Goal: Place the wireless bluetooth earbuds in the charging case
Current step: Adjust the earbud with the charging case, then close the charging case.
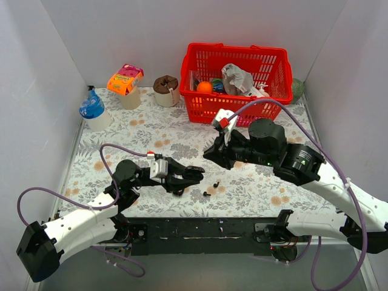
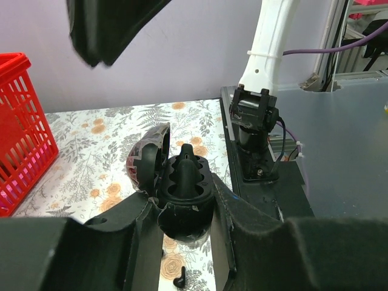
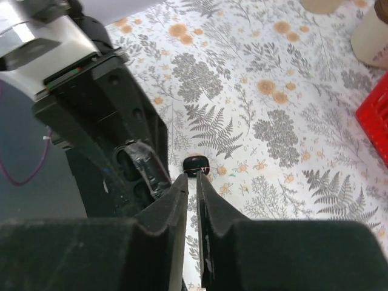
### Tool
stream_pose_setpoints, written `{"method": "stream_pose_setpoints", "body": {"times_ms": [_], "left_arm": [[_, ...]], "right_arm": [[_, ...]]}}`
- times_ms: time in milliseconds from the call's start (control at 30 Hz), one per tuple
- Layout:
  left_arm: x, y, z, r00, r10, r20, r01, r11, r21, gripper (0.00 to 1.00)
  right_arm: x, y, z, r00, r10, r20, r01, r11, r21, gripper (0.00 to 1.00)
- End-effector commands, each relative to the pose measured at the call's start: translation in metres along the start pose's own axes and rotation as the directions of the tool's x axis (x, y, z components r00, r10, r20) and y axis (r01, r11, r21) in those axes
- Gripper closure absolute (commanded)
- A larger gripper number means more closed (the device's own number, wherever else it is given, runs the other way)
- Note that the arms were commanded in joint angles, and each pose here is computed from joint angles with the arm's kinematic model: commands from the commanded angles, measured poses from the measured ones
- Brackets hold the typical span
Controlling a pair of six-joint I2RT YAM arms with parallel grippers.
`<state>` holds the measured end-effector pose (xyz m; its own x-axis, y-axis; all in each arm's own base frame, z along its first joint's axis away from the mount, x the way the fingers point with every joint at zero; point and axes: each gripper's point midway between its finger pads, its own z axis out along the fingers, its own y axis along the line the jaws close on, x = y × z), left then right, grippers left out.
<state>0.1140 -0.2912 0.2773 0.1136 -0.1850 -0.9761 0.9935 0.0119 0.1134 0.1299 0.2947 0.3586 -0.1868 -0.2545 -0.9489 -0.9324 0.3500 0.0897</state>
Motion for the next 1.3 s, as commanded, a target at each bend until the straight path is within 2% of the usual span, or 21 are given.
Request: {"method": "stream_pose_setpoints", "body": {"times_ms": [0,100,267,633,800,900,967,1100,1267], "left_arm": [[-0.006,-0.002,0.002,1.0,-0.006,0.014,0.006,1.0,0.015,1.0],[-0.008,-0.003,0.003,1.0,-0.012,0.016,0.012,1.0,0.02,1.0],[-0.005,-0.001,0.006,0.999,-0.038,0.005,0.038,0.999,0.021,1.0],[-0.007,0.004,0.008,0.999,-0.039,0.017,0.039,0.999,0.007,1.0],[-0.009,0.005,0.01,0.999,-0.04,0.019,0.04,0.999,0.004,1.0],[-0.009,0.002,0.01,0.999,-0.04,0.015,0.039,0.999,0.03,1.0],[-0.01,-0.001,0.011,0.999,-0.039,0.022,0.038,0.998,0.046,1.0],[-0.013,-0.004,0.01,0.999,-0.041,0.031,0.039,0.998,0.057,1.0],[-0.013,0.001,0.011,0.999,-0.034,0.03,0.033,0.999,0.03,1.0]], "right_arm": [[-0.007,-0.025,0.013,0.998,0.064,0.005,-0.064,0.988,0.14,0.85],[-0.004,-0.023,0.019,0.997,0.073,-0.011,-0.071,0.99,0.125,0.87],[0.0,0.011,0.023,0.997,0.053,-0.05,-0.057,0.995,-0.079,0.88],[0.024,0.025,0.021,0.989,0.059,-0.132,-0.079,0.985,-0.151,0.88],[0.026,0.021,0.018,0.99,0.069,-0.125,-0.085,0.989,-0.123,0.87],[0.012,-0.005,0.011,0.994,0.105,-0.042,-0.104,0.994,0.04,0.86],[0.013,-0.017,0.01,0.991,0.119,-0.053,-0.113,0.988,0.105,0.87],[0.032,-0.014,0.026,0.978,0.139,-0.154,-0.128,0.989,0.08,0.89],[0.035,0.005,0.028,0.979,0.123,-0.162,-0.128,0.992,-0.022,0.9]]}}
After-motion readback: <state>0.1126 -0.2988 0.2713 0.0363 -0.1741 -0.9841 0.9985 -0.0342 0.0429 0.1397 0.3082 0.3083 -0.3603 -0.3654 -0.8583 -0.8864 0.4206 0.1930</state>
